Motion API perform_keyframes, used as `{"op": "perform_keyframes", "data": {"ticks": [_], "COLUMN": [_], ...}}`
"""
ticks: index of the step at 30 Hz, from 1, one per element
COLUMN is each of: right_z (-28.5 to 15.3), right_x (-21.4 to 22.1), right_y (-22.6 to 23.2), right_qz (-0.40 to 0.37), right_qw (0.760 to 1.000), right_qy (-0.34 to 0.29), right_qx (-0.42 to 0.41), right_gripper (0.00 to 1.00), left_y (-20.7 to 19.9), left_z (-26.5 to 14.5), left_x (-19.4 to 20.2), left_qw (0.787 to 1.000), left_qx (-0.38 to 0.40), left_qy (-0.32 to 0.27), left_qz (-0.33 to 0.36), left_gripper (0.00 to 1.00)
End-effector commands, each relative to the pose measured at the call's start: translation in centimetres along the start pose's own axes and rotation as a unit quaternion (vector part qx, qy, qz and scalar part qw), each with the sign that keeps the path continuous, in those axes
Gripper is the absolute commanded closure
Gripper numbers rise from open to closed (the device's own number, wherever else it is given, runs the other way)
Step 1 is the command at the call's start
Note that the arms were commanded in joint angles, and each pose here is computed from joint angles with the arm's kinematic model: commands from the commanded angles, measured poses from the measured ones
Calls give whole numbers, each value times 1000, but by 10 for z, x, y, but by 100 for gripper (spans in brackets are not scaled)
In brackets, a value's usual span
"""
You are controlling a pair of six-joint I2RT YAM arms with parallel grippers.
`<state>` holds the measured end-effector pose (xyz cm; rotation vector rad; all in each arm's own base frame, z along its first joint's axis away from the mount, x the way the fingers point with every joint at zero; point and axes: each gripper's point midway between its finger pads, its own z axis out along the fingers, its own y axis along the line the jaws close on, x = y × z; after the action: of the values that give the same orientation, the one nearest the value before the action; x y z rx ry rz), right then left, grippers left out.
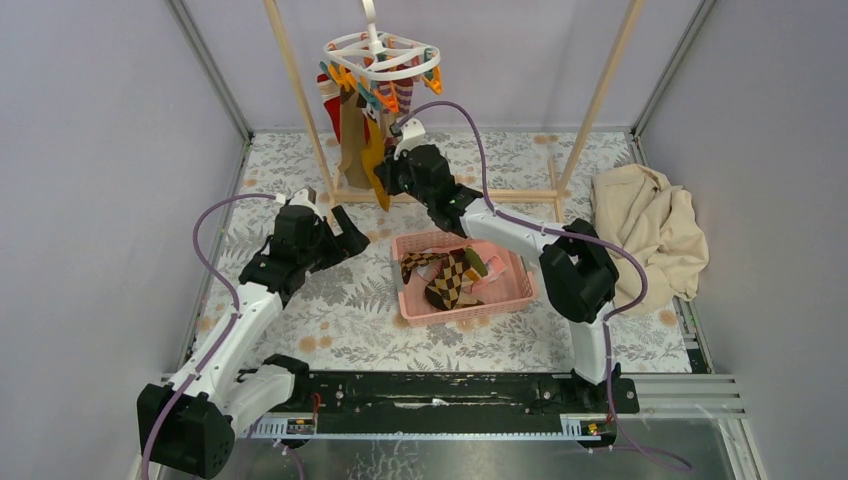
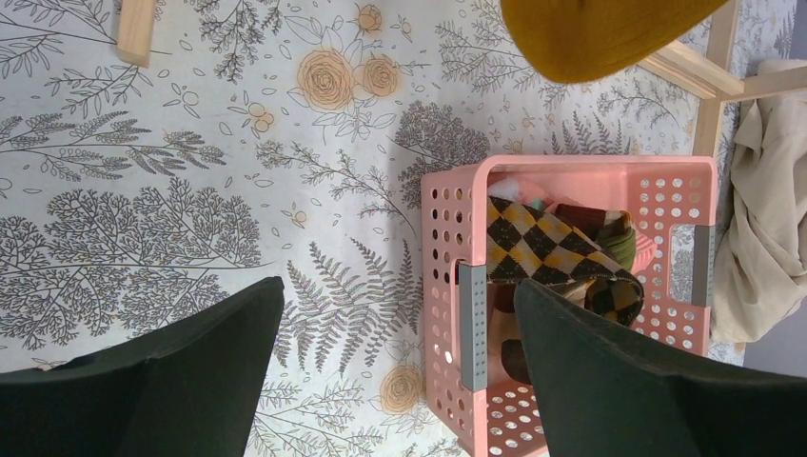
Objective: Remove the socks clipped to the hanger
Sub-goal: Move the hanger to the clothesline.
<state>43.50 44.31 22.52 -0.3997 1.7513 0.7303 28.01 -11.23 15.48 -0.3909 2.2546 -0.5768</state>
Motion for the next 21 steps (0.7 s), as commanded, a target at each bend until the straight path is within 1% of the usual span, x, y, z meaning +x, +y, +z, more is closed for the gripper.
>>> {"op": "perform_keyframes", "data": {"ticks": [1,10,21], "right_z": [-24,-55,-71], "right_x": [-51,-63,-83], "right_y": [13,-10,-44], "right_qz": [6,12,44], "right_qw": [998,998,996], "right_qy": [-57,-66,-69], "right_qx": [-15,10,17], "right_gripper": [94,93,92], "left_y": [0,-2,-2], "left_z": [0,-3,-7], "left_x": [1,-1,1], "left_qw": [1000,1000,1000], "left_qx": [8,11,14], "left_qy": [1,-1,-3], "left_qz": [6,3,0], "left_gripper": [1,1,1]}}
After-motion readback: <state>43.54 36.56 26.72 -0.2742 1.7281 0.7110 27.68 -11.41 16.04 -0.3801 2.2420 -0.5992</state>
